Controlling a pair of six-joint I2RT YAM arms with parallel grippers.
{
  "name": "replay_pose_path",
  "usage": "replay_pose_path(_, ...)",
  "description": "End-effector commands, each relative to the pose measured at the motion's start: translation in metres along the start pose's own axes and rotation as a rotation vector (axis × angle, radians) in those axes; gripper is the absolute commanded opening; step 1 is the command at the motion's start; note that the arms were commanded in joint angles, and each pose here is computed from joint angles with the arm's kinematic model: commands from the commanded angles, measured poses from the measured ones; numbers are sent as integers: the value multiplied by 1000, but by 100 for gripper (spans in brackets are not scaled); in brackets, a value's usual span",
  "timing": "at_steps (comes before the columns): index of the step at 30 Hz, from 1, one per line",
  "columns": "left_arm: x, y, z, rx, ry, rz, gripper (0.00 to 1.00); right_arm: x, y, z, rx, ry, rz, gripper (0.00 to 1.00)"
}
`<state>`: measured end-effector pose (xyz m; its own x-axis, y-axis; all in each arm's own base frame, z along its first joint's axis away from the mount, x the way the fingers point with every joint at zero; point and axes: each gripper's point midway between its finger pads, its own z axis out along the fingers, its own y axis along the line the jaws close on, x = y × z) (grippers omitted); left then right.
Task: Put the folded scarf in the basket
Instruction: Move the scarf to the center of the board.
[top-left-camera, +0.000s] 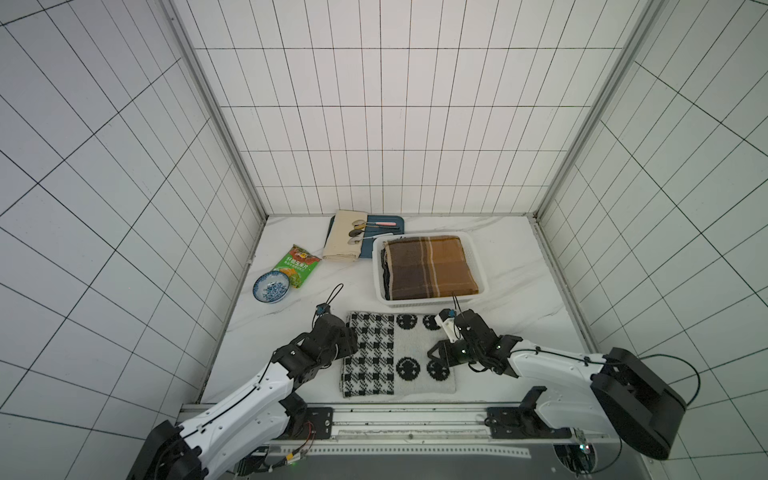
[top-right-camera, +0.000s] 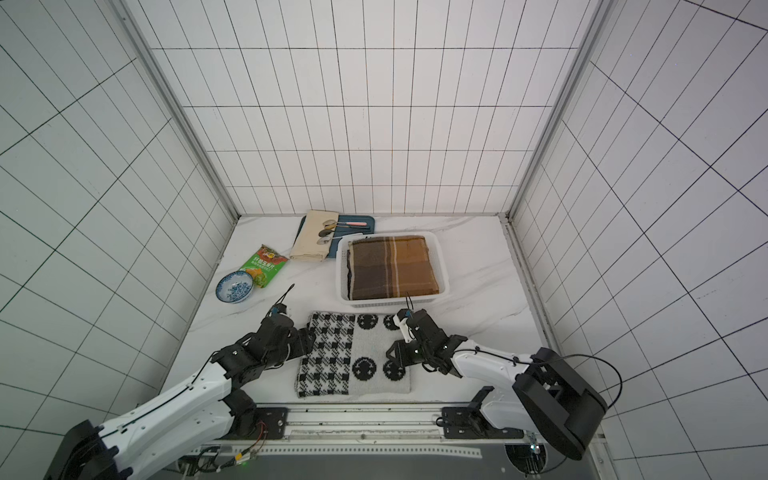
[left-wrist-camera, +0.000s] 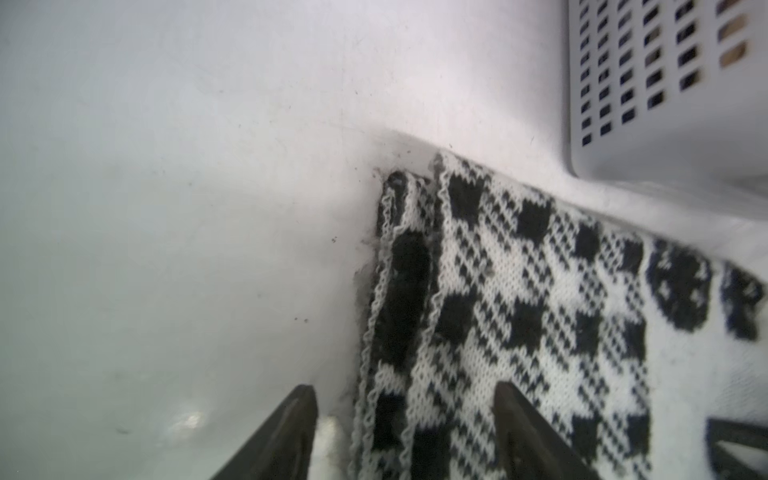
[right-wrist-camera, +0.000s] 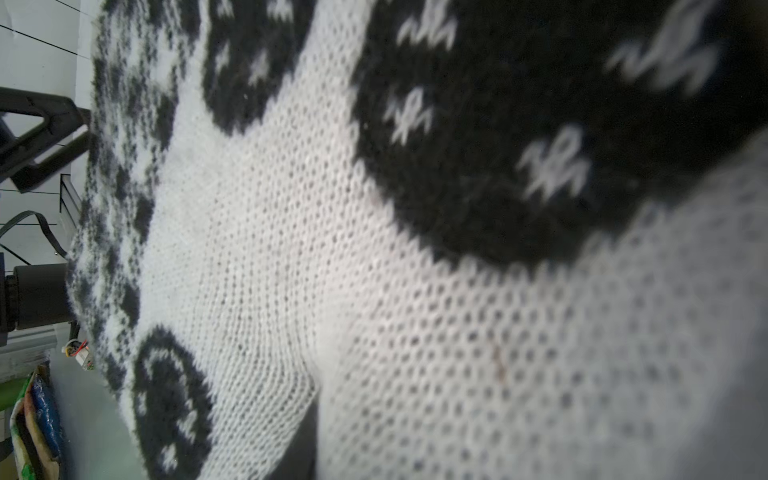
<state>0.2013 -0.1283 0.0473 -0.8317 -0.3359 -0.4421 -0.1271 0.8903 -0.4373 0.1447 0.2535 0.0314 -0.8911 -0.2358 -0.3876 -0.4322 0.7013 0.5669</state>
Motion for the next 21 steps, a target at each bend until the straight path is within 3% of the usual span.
replay_pose_path(1, 13, -12, 15, 107, 33, -40, 75, 9, -17, -9, 51, -17, 16, 25)
replay_pose_path(5, 16, -3, 20, 23, 74, -23, 73, 5, -20, -18, 55, -66, 24, 29)
replay_pose_path(9, 29, -12, 33, 105, 125, -43, 73, 4, -19, -19, 44, -64, 29, 36)
replay_pose_path(12, 43, -21, 43, 164, 191, -47, 69, 6, -18, -15, 30, -46, 35, 48)
replay_pose_path(17, 60, -41, 50, 272, 256, -18, 34, 9, -14, -3, -4, 5, 51, 52)
replay_pose_path(19, 62, -48, 49, 304, 273, -3, 27, 10, -10, 2, -30, 26, 52, 55)
replay_pose_path(21, 60, -54, 47, 329, 270, -2, 12, 11, -8, 7, -44, 46, 59, 53)
